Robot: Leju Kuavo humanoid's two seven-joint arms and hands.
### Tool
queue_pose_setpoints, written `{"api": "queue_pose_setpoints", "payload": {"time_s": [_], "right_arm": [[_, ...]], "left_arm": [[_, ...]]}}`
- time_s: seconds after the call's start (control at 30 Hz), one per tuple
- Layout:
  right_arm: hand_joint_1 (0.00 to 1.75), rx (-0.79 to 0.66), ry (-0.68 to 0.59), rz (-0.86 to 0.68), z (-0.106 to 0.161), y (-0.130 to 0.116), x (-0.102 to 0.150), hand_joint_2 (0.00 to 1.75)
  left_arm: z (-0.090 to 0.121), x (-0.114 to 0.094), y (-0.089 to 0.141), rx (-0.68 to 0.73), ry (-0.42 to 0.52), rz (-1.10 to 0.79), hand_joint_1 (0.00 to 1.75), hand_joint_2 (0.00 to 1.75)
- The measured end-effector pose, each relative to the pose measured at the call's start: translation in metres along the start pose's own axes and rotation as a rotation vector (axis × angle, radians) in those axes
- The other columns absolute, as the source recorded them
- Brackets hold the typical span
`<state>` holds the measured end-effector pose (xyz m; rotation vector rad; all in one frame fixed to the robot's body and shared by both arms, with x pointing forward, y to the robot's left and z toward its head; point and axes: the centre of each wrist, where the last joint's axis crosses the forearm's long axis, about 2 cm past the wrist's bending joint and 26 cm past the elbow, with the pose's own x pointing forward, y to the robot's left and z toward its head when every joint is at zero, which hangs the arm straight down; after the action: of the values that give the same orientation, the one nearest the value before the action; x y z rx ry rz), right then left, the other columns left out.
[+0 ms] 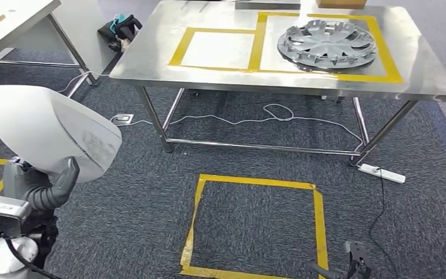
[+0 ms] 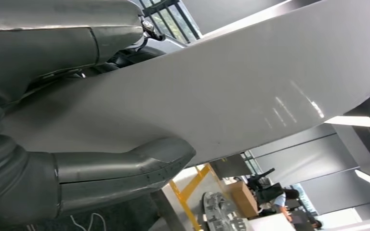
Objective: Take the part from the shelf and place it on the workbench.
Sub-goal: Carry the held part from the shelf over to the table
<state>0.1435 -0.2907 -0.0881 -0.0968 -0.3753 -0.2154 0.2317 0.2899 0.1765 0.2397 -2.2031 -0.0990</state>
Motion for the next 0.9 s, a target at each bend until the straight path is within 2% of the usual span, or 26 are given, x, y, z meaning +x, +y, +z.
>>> {"api": "queue_pose_setpoints", "payload": {"time_s": [0.9], "right_arm": [[0.0, -0.015, -0.013, 0.027, 0.0003, 0.0012, -0.0004, 1.75]], "left_arm": [[0.0017, -0.0003, 0.0003, -0.007, 0.005, 0.002, 1.75, 1.75]]}}
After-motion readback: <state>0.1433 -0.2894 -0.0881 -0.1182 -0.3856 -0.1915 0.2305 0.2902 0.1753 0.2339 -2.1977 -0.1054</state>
